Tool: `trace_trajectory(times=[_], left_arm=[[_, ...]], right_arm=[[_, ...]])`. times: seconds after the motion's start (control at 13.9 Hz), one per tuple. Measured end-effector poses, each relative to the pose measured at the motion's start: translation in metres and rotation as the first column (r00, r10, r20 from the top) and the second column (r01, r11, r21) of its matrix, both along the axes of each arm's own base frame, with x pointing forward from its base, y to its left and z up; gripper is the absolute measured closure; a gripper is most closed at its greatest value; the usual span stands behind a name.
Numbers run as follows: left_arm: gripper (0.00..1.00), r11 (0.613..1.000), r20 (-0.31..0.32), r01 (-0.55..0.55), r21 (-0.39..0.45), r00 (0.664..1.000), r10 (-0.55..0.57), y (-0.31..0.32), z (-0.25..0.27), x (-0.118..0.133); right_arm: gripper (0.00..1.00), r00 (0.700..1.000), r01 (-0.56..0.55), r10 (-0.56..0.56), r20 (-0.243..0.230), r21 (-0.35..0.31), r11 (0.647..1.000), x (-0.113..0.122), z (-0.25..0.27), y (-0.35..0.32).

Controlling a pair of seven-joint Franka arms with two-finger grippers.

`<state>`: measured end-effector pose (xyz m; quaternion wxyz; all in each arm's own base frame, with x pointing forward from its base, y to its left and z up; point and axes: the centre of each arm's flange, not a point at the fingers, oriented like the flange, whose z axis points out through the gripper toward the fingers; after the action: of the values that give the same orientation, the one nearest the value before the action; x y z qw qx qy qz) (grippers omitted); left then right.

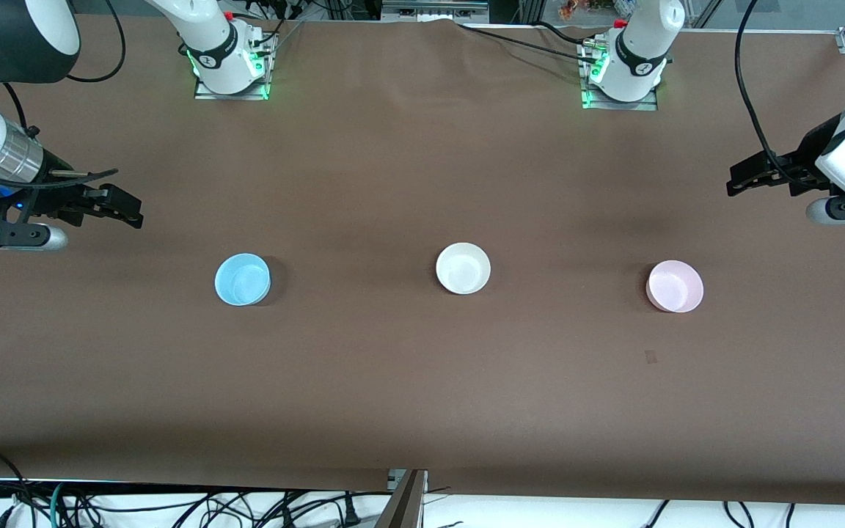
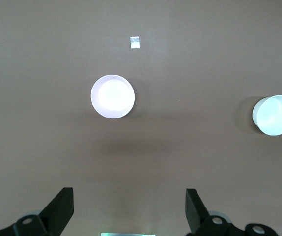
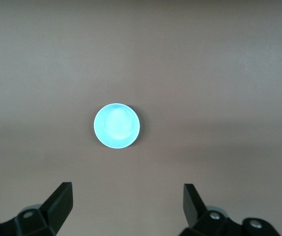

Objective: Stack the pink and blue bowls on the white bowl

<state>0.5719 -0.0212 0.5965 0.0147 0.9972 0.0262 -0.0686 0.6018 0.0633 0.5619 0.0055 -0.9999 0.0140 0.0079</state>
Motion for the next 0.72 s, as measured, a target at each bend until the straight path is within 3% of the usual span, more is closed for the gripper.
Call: trace_trajectory(times=[0.72], left_arm=[[0.00, 1.000, -0.038, 0.026, -0.005, 0.999, -0.026, 0.000, -0.020, 0.006]], right_arm=[[0.00, 1.000, 0.001, -0.001, 0.000, 0.000, 1.000, 0.000, 0.000, 0.000]])
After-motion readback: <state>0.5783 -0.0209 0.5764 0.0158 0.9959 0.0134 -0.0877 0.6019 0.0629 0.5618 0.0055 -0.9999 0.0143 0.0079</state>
